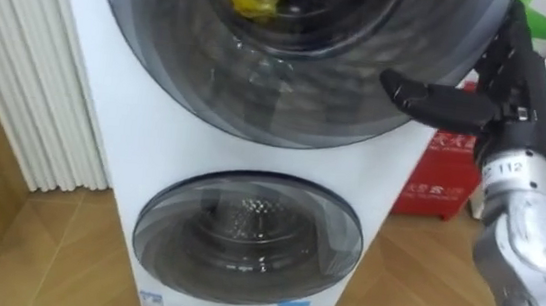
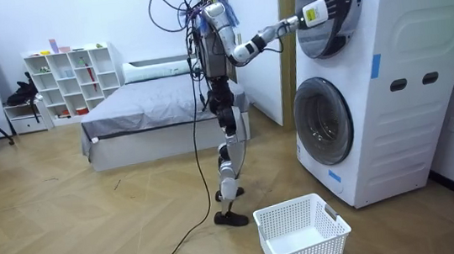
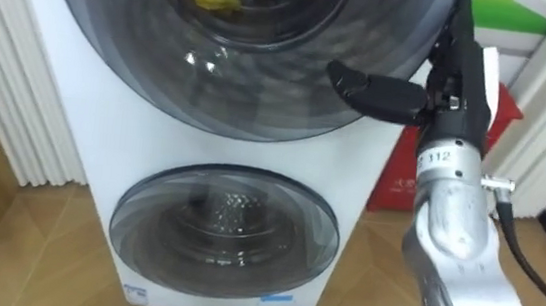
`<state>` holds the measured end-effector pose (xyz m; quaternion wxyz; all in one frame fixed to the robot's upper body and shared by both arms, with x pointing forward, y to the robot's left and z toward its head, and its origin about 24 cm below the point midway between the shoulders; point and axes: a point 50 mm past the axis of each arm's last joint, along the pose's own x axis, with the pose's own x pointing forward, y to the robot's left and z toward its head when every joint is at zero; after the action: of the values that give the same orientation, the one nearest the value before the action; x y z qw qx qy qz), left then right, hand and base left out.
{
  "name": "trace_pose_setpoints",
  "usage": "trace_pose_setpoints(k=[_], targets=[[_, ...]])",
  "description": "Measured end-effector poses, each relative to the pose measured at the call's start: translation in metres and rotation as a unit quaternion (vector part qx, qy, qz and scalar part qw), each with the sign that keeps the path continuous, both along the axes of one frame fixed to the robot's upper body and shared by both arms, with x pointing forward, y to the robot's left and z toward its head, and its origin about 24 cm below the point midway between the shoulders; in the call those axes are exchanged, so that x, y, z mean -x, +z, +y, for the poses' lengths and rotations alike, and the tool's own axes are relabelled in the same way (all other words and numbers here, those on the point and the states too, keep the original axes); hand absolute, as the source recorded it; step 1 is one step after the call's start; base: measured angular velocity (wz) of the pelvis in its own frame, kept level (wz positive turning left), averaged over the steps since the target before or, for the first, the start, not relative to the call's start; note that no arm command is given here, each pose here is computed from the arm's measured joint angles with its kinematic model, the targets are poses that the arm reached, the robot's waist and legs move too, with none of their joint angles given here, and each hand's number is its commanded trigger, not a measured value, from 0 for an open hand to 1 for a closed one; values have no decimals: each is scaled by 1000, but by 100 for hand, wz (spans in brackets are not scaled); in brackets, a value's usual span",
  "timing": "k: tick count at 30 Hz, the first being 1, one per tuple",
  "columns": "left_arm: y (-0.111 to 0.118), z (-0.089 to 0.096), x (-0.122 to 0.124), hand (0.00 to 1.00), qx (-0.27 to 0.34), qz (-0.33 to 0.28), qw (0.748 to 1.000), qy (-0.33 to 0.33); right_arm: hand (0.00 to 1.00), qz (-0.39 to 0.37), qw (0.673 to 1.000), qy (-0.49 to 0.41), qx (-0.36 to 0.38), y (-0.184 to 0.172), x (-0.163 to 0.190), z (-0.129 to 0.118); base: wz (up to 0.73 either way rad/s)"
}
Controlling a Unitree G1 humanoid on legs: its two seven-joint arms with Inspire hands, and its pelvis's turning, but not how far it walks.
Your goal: Pick clothes from washing machine
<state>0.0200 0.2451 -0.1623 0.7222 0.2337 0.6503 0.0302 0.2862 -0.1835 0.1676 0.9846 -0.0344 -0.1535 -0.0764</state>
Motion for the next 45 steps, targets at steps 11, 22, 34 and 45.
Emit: trace_pose_setpoints(k=[11, 22, 34, 45], targets=[[0, -1, 3, 0, 7, -13, 1000, -6, 0, -29, 997, 73, 23, 8, 21, 8, -2], [-1, 0, 11, 0, 10, -12, 1000, -7, 0, -40, 993, 102, 52, 4, 37, 0, 0], [-1, 1, 4, 0, 15, -28, 999, -13, 0, -73, 987, 128, 61, 11, 46, 1, 1], [0, 5, 0, 0, 20, -33, 999, -1, 0, -83, 984, 137, 73, 16, 48, 0, 0]])
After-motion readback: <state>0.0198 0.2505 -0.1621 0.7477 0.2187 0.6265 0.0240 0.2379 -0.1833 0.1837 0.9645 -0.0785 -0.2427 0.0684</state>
